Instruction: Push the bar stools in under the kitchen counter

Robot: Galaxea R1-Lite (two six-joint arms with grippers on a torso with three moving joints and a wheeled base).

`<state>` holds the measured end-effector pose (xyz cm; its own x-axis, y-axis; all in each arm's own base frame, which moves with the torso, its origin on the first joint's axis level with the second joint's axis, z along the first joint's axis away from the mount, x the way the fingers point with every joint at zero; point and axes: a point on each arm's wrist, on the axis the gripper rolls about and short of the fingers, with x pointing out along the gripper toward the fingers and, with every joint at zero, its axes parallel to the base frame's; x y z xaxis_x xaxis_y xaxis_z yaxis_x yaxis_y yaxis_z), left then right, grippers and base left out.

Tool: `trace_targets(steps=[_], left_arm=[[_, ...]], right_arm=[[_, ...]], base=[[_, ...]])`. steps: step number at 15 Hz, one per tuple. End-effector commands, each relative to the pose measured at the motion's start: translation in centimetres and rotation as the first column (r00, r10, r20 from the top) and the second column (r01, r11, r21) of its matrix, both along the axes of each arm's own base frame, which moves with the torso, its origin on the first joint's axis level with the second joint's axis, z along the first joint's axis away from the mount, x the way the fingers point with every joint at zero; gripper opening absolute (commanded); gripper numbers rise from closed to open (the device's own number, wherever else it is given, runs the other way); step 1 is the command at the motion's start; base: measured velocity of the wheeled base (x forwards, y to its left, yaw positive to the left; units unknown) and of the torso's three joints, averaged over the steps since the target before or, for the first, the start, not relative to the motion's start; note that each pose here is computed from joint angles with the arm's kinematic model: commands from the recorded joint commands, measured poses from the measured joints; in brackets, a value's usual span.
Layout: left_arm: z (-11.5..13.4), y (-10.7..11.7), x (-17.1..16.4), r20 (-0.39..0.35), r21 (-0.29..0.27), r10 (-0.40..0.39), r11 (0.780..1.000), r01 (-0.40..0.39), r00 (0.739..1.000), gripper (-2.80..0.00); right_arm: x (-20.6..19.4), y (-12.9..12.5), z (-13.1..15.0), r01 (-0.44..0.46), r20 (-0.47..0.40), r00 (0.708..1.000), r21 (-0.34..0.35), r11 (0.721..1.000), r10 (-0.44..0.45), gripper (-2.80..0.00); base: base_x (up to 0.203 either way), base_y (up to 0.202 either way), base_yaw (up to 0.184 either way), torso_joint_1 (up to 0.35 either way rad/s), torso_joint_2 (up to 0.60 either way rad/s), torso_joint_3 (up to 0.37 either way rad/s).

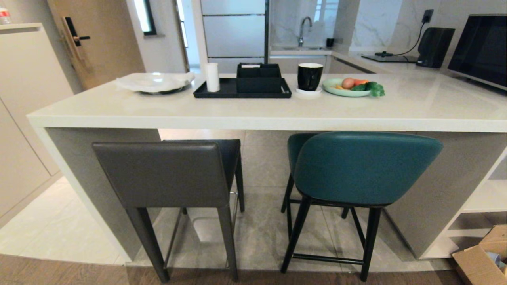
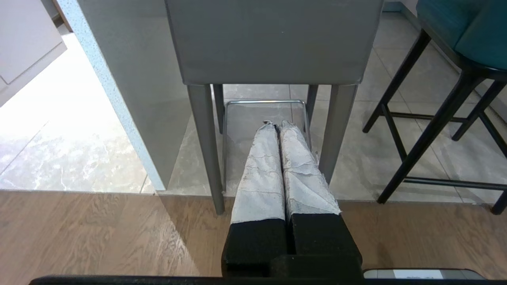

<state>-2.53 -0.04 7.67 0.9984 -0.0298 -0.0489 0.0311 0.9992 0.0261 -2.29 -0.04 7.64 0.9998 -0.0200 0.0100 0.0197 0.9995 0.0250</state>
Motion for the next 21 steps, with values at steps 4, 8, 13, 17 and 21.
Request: trace_targets(steps=[4, 8, 13, 17, 21], left_arm=[[0.0, 0.0, 0.01, -0.002, -0.003, 0.001, 1.0, -0.001, 1.0, -2.8], [0.0, 0.0, 0.01, -0.002, -0.003, 0.001, 1.0, -0.001, 1.0, -2.8], [0.0, 0.0, 0.01, -0.002, -0.003, 0.001, 1.0, -0.001, 1.0, -2.8], [0.01, 0.0, 0.01, -0.001, -0.003, 0.0, 1.0, 0.0, 1.0, -2.8], [0.02, 0.0, 0.01, 0.0, -0.003, -0.001, 1.0, 0.001, 1.0, -2.8]], right_arm=[[0.01, 0.0, 0.0, 0.001, -0.001, 1.0, 0.0, 1.0, -0.001, -2.8], [0.01, 0.0, 0.0, 0.0, -0.001, 1.0, 0.0, 1.0, 0.0, -2.8], [0.01, 0.0, 0.01, 0.0, 0.0, 1.0, 0.0, 1.0, 0.0, -2.8], [0.01, 0.0, 0.0, 0.001, -0.001, 1.0, 0.001, 1.0, -0.001, -2.8], [0.01, 0.0, 0.01, 0.001, 0.0, 1.0, 0.001, 1.0, -0.001, -2.8]], base=[[0.0, 0.0, 0.0, 0.0, 0.0, 0.0], [0.0, 0.0, 0.0, -0.016, 0.04, 0.027], [0.0, 0.0, 0.0, -0.136, 0.4, 0.254], [0.0, 0.0, 0.0, -0.045, 0.14, 0.092], [0.0, 0.0, 0.0, -0.002, 0.01, 0.01]])
